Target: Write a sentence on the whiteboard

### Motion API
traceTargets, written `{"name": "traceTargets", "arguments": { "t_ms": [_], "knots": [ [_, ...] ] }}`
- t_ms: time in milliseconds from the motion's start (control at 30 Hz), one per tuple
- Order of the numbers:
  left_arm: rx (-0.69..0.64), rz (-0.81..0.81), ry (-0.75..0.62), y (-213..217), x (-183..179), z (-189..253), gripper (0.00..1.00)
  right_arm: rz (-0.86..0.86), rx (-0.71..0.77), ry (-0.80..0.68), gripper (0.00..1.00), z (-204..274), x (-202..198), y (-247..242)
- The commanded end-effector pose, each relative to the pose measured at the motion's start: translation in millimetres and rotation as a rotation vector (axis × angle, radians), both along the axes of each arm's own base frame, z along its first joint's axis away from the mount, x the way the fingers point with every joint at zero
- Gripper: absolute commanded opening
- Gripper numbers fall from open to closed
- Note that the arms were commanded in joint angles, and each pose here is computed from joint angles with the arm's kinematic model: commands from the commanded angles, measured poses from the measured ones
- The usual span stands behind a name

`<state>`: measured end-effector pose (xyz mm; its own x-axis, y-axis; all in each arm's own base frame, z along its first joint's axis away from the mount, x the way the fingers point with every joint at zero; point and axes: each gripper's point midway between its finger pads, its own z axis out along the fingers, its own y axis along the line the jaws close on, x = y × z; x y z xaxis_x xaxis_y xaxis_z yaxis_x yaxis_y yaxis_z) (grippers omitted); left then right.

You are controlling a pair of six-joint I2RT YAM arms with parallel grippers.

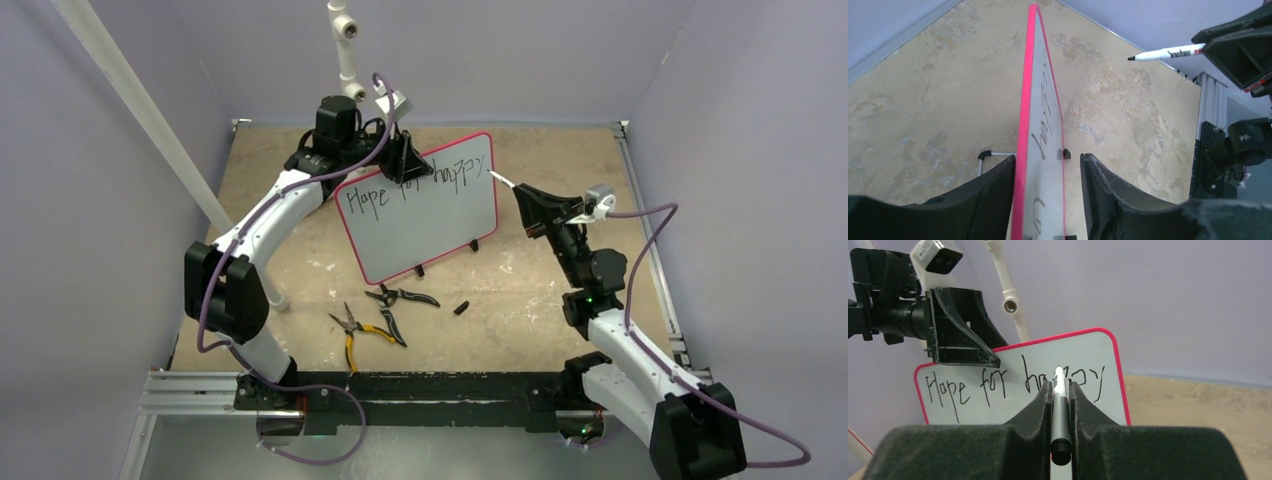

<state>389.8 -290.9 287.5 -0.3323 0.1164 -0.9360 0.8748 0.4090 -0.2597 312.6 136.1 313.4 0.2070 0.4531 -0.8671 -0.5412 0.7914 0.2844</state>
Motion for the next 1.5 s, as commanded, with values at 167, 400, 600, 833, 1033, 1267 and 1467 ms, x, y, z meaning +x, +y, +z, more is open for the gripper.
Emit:
{"name": "traceTargets", "arguments": {
  "t_ms": [167,400,600,833,1033,1267,1467],
  "knots": [
    [-0.048,0.218,-0.146,22,11,66,0.73,0.093,-0.062,0.04,0.0,-5,-13,14],
    [-0.086,0.528,-0.133,92,9,84,0.78,0.324,-0.132,-0.038,0.0,-10,-38,50],
    [-0.04,0.653,-0.084,140,-25,57,0.8,0.422,-0.183,-0.036,0.0,-14,-41,95],
    [0.034,0.77,-0.056,173,-64,18,0.8,0.52,-0.177,-0.054,0.0,-25,-51,156],
    [-0.01,0.71,-0.104,169,-92,1,0.8,0.534,-0.165,-0.037,0.0,-42,-47,184],
    [0.017,0.672,-0.055,163,-91,-32,0.7,0.558,-0.176,0.002,0.0,-61,-49,214],
    [0.039,0.661,-0.039,161,-87,-44,0.55,0.521,-0.187,0.044,0.0,-73,-41,225]
  ]
}}
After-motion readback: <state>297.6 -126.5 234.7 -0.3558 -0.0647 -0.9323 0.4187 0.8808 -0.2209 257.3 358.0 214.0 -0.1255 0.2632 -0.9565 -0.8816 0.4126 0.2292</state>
